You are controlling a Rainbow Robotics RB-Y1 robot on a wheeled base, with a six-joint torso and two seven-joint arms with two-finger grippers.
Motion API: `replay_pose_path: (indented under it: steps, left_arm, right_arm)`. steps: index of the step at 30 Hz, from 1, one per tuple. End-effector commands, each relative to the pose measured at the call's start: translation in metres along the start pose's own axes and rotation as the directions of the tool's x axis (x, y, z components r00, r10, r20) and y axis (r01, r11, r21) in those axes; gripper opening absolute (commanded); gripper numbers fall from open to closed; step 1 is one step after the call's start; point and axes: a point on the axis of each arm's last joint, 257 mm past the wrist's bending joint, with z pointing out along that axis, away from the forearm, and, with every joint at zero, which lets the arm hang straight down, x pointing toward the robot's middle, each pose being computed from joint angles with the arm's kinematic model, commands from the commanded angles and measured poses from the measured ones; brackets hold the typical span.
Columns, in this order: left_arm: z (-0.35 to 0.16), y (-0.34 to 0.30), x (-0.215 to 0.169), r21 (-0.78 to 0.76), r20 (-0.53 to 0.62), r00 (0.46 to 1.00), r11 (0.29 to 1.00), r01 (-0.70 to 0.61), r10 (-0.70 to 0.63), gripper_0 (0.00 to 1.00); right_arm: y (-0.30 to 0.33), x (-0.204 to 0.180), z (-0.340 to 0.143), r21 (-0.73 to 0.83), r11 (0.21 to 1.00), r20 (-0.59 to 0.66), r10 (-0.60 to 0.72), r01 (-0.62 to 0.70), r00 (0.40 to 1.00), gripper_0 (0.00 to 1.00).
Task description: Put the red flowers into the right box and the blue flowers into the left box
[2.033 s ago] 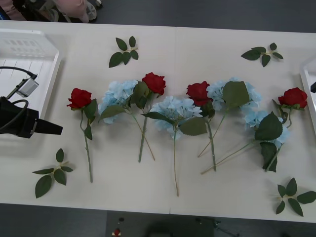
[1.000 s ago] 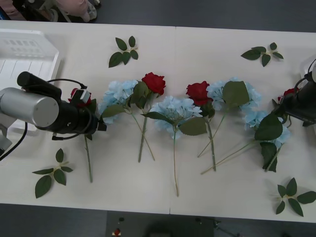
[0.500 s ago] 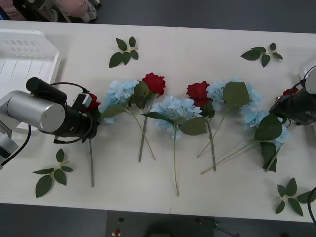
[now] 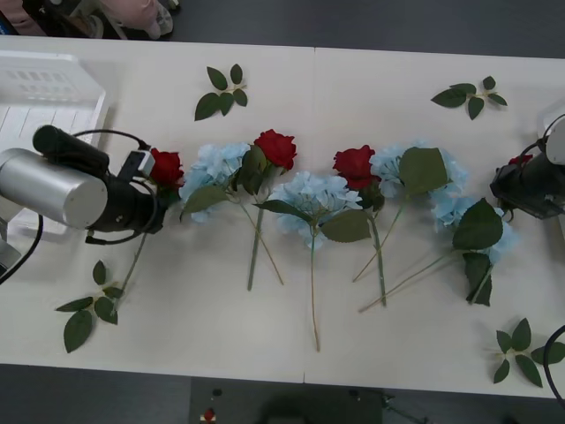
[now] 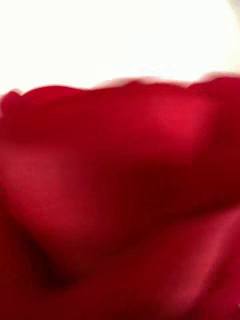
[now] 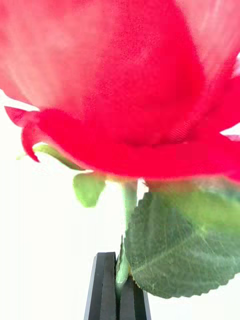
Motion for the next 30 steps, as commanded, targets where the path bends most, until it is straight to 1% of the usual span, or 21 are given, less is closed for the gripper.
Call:
replay_pose_path:
  steps: [1, 2, 4, 5, 7, 8, 9, 10, 11, 12, 13, 15, 17, 18, 19, 21, 23, 25, 30]
  left_arm:
    - [-0.095, -0.028, -0.085, 0.114, 0.196, 0.978, 0.990, -0.087, 0.064, 0.00]
    - [-0.117, -0.049, -0.097, 0.178, 0.240, 0.969, 0.978, -0.108, 0.064, 0.00]
    - [-0.144, -0.075, -0.112, 0.250, 0.303, 0.951, 0.958, -0.141, 0.061, 0.00]
    - [-0.171, -0.103, -0.125, 0.313, 0.366, 0.929, 0.932, -0.184, 0.061, 0.00]
    - [-0.194, -0.136, -0.137, 0.379, 0.422, 0.905, 0.897, -0.228, 0.051, 0.00]
    - [-0.208, -0.168, -0.143, 0.443, 0.453, 0.891, 0.858, -0.259, 0.035, 0.00]
    - [-0.218, -0.192, -0.149, 0.496, 0.470, 0.882, 0.825, -0.273, 0.009, 0.00]
    - [-0.227, -0.223, -0.155, 0.559, 0.489, 0.872, 0.777, -0.291, -0.025, 0.00]
    - [-0.233, -0.247, -0.164, 0.594, 0.516, 0.855, 0.741, -0.313, -0.052, 0.00]
    - [-0.236, -0.261, -0.167, 0.609, 0.526, 0.848, 0.723, -0.327, -0.060, 0.00]
    - [-0.241, -0.289, -0.170, 0.631, 0.544, 0.836, 0.689, -0.356, -0.066, 0.00]
    - [-0.243, -0.320, -0.175, 0.624, 0.586, 0.808, 0.668, -0.405, -0.057, 0.00]
    - [-0.246, -0.347, -0.178, 0.619, 0.614, 0.787, 0.651, -0.440, -0.052, 0.00]
    - [-0.247, -0.354, -0.179, 0.617, 0.621, 0.782, 0.648, -0.447, -0.051, 0.00]
    - [-0.248, -0.363, -0.180, 0.617, 0.628, 0.776, 0.643, -0.454, -0.054, 0.00]
    - [-0.252, -0.374, -0.186, 0.623, 0.638, 0.767, 0.635, -0.456, -0.075, 0.00]
    - [-0.257, -0.388, -0.191, 0.644, 0.631, 0.770, 0.617, -0.453, -0.094, 0.00]
    - [-0.262, -0.402, -0.198, 0.671, 0.621, 0.774, 0.594, -0.443, -0.124, 0.00]
    - [-0.262, -0.426, -0.217, 0.711, 0.604, 0.774, 0.567, -0.416, -0.189, 0.00]
  right_arm:
    - [0.007, -0.045, -0.051, -0.029, 0.998, 0.054, -0.056, 0.058, 0.997, 0.00]
    - [0.005, -0.055, -0.068, -0.023, 0.997, 0.066, -0.079, 0.080, 0.995, 0.00]
    - [0.002, -0.069, -0.091, -0.010, 0.993, 0.086, -0.114, 0.116, 0.990, 0.00]
    - [-0.004, -0.084, -0.118, 0.015, 0.987, 0.113, -0.160, 0.159, 0.981, 0.00]
    - [-0.010, -0.096, -0.144, 0.045, 0.978, 0.138, -0.206, 0.202, 0.969, 0.00]
    - [-0.018, -0.105, -0.162, 0.076, 0.968, 0.155, -0.247, 0.237, 0.957, 0.00]
    - [-0.025, -0.113, -0.176, 0.116, 0.952, 0.173, -0.301, 0.284, 0.938, 0.00]
    - [-0.038, -0.124, -0.190, 0.185, 0.917, 0.184, -0.385, 0.352, 0.905, 0.00]
    - [-0.053, -0.134, -0.201, 0.266, 0.871, 0.182, -0.467, 0.414, 0.865, 0.00]
    - [-0.061, -0.140, -0.207, 0.306, 0.845, 0.182, -0.503, 0.438, 0.845, 0.00]
    - [-0.075, -0.151, -0.214, 0.388, 0.790, 0.171, -0.569, 0.476, 0.804, 0.00]
    - [-0.093, -0.169, -0.219, 0.486, 0.717, 0.161, -0.635, 0.500, 0.755, 0.00]
    - [-0.112, -0.185, -0.214, 0.566, 0.655, 0.156, -0.681, 0.501, 0.715, 0.00]
    - [-0.115, -0.189, -0.210, 0.584, 0.638, 0.158, -0.695, 0.502, 0.701, 0.00]
    - [-0.120, -0.197, -0.201, 0.612, 0.610, 0.170, -0.723, 0.503, 0.670, 0.00]
    - [-0.133, -0.206, -0.181, 0.645, 0.580, 0.181, -0.748, 0.497, 0.638, 0.00]
    - [-0.141, -0.209, -0.160, 0.652, 0.585, 0.212, -0.752, 0.483, 0.625, 0.00]
    - [-0.144, -0.208, -0.147, 0.644, 0.610, 0.235, -0.732, 0.462, 0.640, 0.00]
    - [-0.141, -0.204, -0.137, 0.623, 0.643, 0.251, -0.704, 0.445, 0.665, 0.00]
